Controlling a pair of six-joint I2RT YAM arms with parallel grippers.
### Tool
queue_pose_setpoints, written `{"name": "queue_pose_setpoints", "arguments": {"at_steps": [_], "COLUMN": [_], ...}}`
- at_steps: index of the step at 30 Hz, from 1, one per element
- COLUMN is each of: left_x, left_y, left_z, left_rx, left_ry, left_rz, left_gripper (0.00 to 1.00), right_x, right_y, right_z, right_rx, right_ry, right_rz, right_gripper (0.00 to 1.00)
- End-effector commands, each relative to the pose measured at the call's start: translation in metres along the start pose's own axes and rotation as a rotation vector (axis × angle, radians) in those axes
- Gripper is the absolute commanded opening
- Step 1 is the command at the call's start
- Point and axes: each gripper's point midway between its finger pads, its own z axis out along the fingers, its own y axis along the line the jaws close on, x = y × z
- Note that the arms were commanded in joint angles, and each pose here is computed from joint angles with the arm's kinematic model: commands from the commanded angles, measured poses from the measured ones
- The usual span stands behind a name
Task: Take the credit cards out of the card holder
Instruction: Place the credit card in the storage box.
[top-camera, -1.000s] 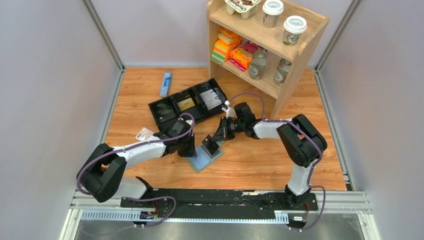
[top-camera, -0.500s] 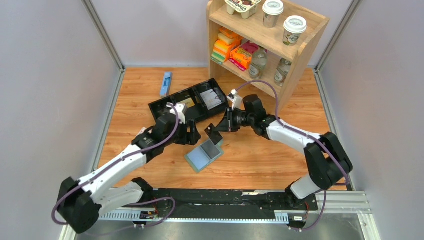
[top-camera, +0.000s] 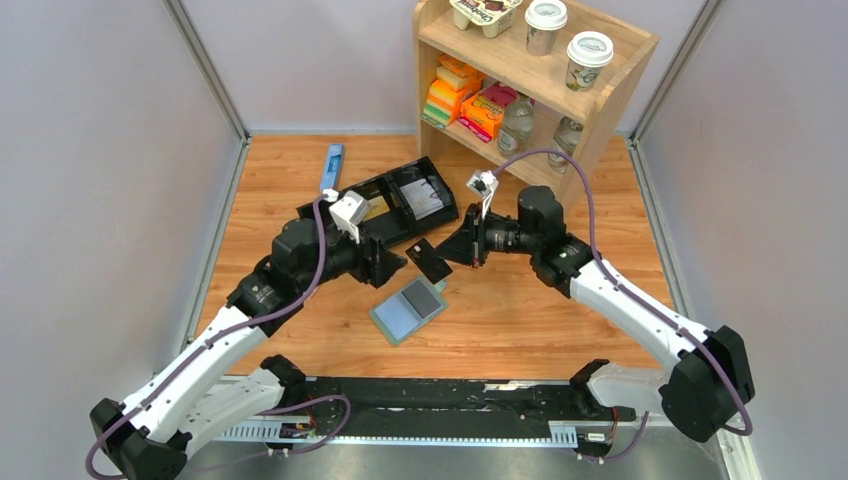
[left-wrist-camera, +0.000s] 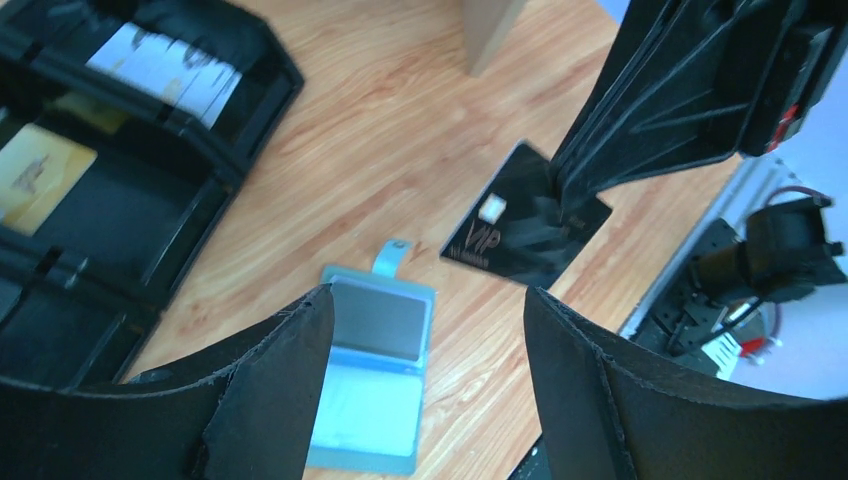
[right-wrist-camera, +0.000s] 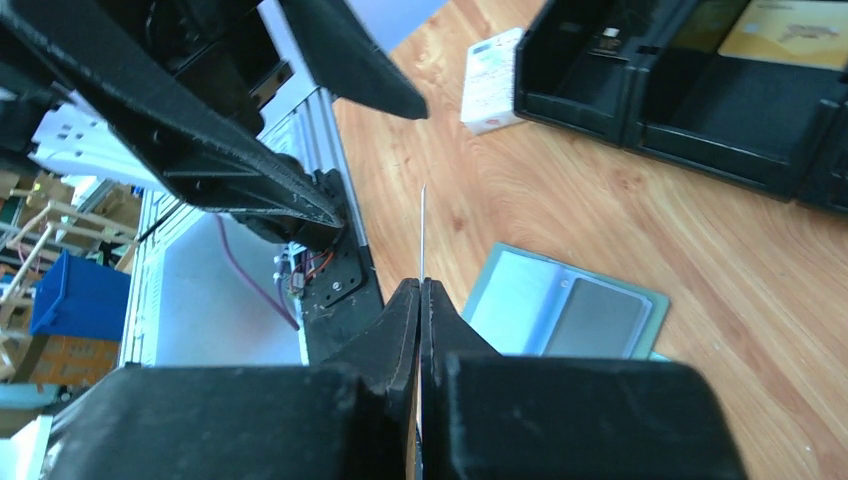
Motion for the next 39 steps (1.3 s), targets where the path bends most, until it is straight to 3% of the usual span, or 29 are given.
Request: {"name": "queue_pose_setpoints", "arguments": {"at_steps": [1,9,20,23,25,27,28,34,39], "left_x": [-0.032,-0.033,-0.016,-0.012,-0.009,-0.007,-0.007,-0.004,-0.006], "left_y": [-0.034,-0.075,-0.089,-0.090,-0.090,-0.088,-0.087,-0.043,0.017], "left_z": [-0.008,-0.014,-0.016,-0.014,-0.012,-0.010,-0.010,-0.002,-0.005], "left_rx": [0.163,0.400,0.515,0.539,0.545,0.537,0.523,0.273,-0.009], "left_ry": [-0.028,0.058,0.161,0.183,0.198,0.204,0.197,0.149,0.073], "left_rz": [0.101,0.111,0.087,0.079,0.073,0.069,0.071,0.053,-0.062], "left_gripper": [0.77,0.64,0.40,0.23,0.05,0.00,0.00,0.00,0.00], "right_x": [-0.010,-0.011,-0.012,-0.012,-0.011,-0.010,-0.010,-0.017,-0.022], "right_y": [0.037,0.068,0.080,0.079,0.077,0.073,0.071,0.054,0.031], "right_z": [-0.013,-0.026,-0.033,-0.033,-0.033,-0.032,-0.031,-0.030,-0.031], "right_rx": [-0.100,-0.194,-0.232,-0.235,-0.227,-0.201,-0.193,-0.081,0.058], "right_ry": [0.012,0.021,0.013,0.015,0.018,0.017,0.017,-0.021,-0.064], "right_rz": [-0.122,-0.213,-0.261,-0.266,-0.265,-0.260,-0.256,-0.237,-0.211], "right_gripper": [0.00,0.00,0.00,0.00,0.00,0.01,0.05,0.62,0.80]}}
